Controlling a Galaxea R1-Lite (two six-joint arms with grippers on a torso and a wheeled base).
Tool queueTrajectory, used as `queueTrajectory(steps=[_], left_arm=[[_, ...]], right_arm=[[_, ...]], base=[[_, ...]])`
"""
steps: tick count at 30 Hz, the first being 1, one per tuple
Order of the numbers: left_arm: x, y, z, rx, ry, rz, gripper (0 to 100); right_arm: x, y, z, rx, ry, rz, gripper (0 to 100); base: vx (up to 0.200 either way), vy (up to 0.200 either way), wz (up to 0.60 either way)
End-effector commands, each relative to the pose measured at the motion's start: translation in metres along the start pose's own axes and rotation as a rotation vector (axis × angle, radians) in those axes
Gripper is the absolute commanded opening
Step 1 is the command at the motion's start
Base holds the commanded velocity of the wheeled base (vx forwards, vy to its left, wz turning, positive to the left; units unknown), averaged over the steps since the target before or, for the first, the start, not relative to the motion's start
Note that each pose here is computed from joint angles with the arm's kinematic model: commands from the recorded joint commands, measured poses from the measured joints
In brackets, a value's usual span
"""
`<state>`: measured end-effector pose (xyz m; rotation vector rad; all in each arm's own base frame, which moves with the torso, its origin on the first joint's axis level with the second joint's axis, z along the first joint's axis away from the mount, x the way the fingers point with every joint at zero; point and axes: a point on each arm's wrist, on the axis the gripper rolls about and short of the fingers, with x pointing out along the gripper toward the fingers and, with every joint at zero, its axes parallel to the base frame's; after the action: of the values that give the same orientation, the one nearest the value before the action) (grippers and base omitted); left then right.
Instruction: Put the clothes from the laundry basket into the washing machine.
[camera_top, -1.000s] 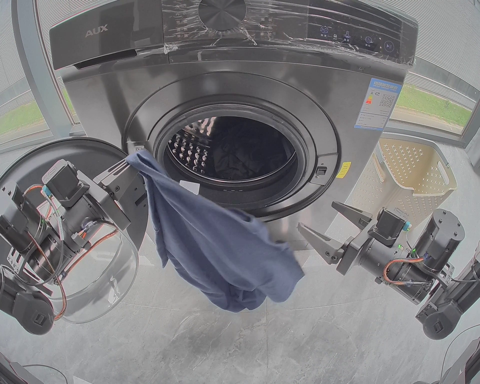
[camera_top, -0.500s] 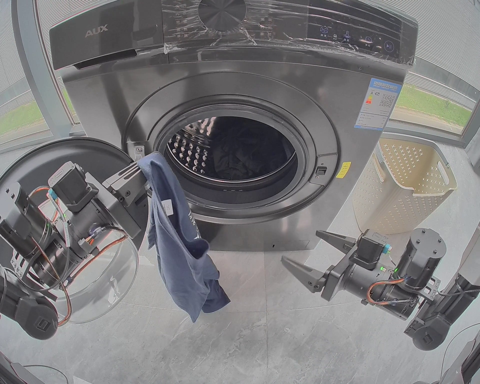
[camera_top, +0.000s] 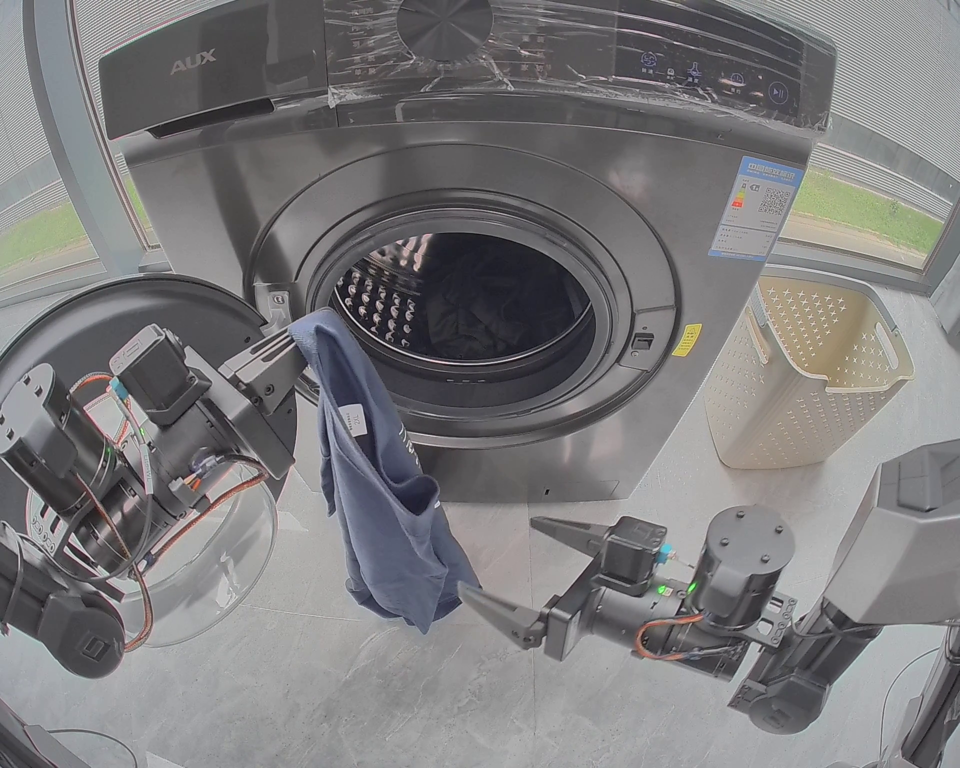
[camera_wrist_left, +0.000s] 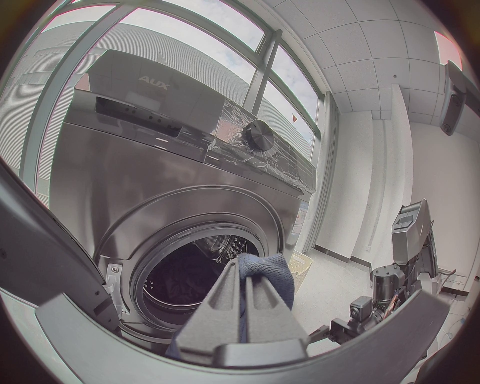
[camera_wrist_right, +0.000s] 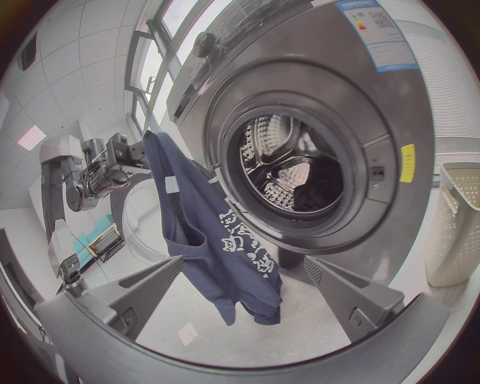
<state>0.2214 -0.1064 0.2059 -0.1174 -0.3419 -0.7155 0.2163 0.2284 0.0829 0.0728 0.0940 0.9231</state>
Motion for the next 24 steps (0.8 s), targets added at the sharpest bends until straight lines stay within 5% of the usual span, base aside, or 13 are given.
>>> queueTrajectory(steps=[1,22,23,24], left_arm=[[0.002,0.001,-0.004,-0.004,0.012,0.0,0],[0.004,0.0,-0.004,-0.004,0.005,-0.005,0],[0.004,0.0,-0.004,-0.004,0.005,-0.005,0],[0.004,0.0,-0.004,-0.004,0.005,-0.005,0]], right_arm=[[0.017,0.013,-0.019,0.0,0.041,0.048,100],[0.105,-0.016,-0.04,-0.012,-0.097,-0.022,100],[0.107,-0.017,-0.039,-0.013,-0.105,-0.025,0],[0.109,-0.018,-0.038,-0.014,-0.114,-0.028,0]], base=[[0.0,0.0,0.0],[0.0,0.0,0.0],[0.0,0.0,0.0],[0.0,0.0,0.0]])
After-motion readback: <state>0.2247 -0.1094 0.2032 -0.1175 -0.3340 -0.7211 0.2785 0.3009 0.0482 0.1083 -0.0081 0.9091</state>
